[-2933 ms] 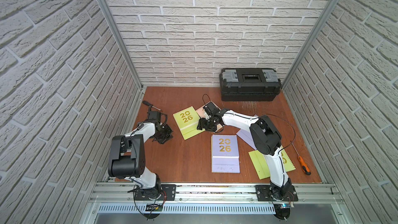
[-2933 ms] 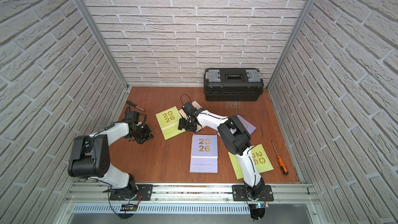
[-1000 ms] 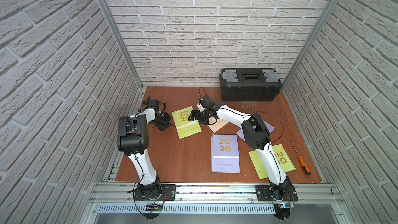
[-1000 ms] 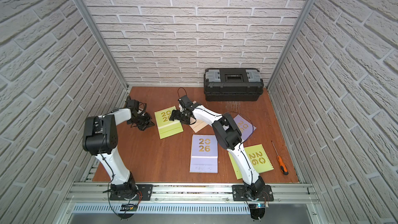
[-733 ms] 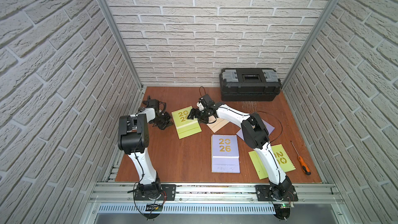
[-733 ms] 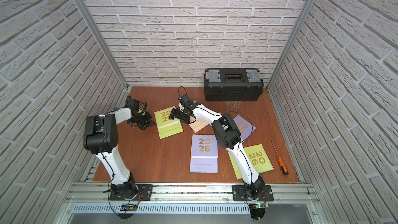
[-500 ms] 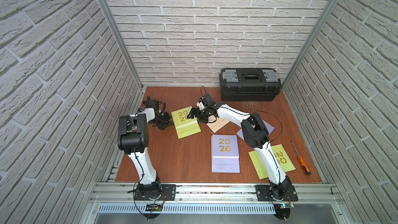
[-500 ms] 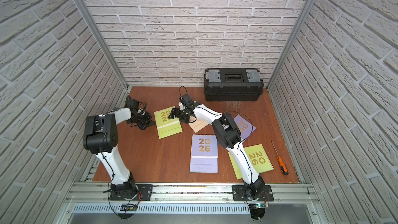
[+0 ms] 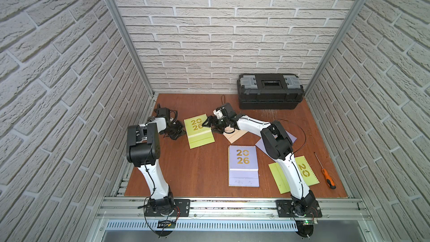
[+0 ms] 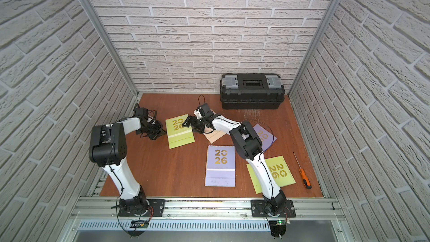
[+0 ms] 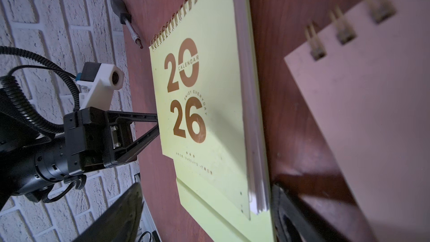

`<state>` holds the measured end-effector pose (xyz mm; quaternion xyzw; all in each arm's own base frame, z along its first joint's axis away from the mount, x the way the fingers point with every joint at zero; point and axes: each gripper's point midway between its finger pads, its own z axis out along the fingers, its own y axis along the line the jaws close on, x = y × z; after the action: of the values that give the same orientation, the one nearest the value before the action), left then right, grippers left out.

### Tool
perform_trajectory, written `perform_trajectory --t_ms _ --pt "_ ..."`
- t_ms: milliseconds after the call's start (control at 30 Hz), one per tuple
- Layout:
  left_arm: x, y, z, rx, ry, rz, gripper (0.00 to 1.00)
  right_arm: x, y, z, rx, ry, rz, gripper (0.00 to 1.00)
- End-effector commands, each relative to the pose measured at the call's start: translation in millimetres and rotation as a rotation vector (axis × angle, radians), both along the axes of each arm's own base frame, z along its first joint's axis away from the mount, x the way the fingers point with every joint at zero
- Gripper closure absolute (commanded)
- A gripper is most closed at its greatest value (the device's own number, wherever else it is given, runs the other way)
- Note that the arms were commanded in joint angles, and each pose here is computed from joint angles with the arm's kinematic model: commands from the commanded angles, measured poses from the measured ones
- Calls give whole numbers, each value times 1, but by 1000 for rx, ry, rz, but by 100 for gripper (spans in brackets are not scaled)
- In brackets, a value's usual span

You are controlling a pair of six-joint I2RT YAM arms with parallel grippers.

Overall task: Stack the calendars
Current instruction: Pick up the calendar at the center of the board.

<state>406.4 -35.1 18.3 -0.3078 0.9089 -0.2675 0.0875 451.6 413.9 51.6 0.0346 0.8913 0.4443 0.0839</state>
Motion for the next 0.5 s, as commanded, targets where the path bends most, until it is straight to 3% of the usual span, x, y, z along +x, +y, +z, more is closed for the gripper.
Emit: perform_trajectory --t_ms 0,200,467 --pt "-36 3 -38 39 157 1 100 -16 28 30 131 -33 58 17" --pt "-38 6 -38 39 161 5 100 -14 33 42 206 -46 44 23" --pt "-38 11 -33 43 154 12 100 -11 24 37 163 -57 2 36"
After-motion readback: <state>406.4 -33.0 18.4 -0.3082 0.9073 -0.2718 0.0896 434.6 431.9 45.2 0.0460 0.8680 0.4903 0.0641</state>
